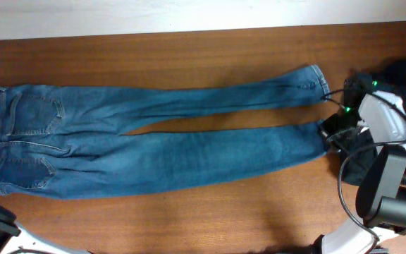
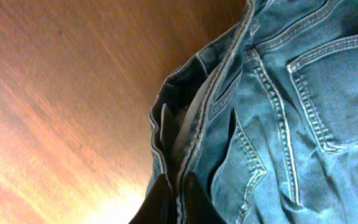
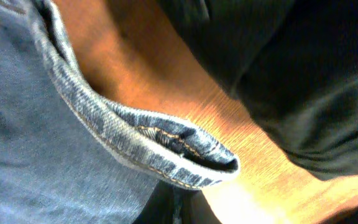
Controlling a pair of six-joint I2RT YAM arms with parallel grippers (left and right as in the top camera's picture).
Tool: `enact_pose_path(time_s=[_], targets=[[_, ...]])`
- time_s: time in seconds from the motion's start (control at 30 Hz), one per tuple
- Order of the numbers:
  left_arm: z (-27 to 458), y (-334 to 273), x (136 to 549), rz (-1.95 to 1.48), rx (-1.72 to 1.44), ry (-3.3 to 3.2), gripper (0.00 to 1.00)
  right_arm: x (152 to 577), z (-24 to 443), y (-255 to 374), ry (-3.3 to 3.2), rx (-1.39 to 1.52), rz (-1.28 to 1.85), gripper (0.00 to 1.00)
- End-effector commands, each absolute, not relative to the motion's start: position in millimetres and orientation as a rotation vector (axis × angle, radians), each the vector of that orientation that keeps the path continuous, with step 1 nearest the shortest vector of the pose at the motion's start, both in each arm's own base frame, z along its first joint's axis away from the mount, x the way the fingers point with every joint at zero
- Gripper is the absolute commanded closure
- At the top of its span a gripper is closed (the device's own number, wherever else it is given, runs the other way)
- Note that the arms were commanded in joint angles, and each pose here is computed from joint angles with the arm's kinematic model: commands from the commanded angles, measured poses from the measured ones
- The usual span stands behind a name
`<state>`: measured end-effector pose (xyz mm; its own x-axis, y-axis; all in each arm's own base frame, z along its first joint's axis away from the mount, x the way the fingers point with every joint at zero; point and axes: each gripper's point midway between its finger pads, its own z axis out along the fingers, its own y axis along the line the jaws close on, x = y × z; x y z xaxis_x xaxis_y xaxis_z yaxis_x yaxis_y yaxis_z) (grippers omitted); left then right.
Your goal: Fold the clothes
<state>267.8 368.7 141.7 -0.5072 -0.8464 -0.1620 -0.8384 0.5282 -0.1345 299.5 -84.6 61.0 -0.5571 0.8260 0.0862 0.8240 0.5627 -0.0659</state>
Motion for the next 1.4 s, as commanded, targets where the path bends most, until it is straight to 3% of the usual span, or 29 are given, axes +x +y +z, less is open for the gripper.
enact_pose_path(time_s=[0.0,0.33,0.53,0.73,0.97,1.37], targets=[[174.4,367.6,265.8,-0.020,-1.402,2.514,1.00,310.5,83.9,-99.1,-2.775,-1.348,0.110,0.96],[210.5,371.7,274.6,0.028,-1.347,2.457,1.00,351.5,128.9,-109.6,-2.931,-1.389,0.064,0.96],[228.0,363.8,329.2,0.037,-1.157,2.399,1.00,398.5,148.8,-97.6,-3.072,-1.427,-0.213,0.96],[243.6,349.2,382.9,0.070,-0.975,2.348,0.99,428.5,158.5,-94.4,-3.191,-1.430,-0.295,0.96],[254.1,352.5,404.6,0.223,-0.918,2.311,0.99,475.3,180.7,-72.3,-3.408,-1.365,-0.405,0.96],[262.9,376.1,423.0,0.302,-0.888,2.206,0.99,489.2,188.4,-94.0,-3.489,-1.467,-0.237,0.96]])
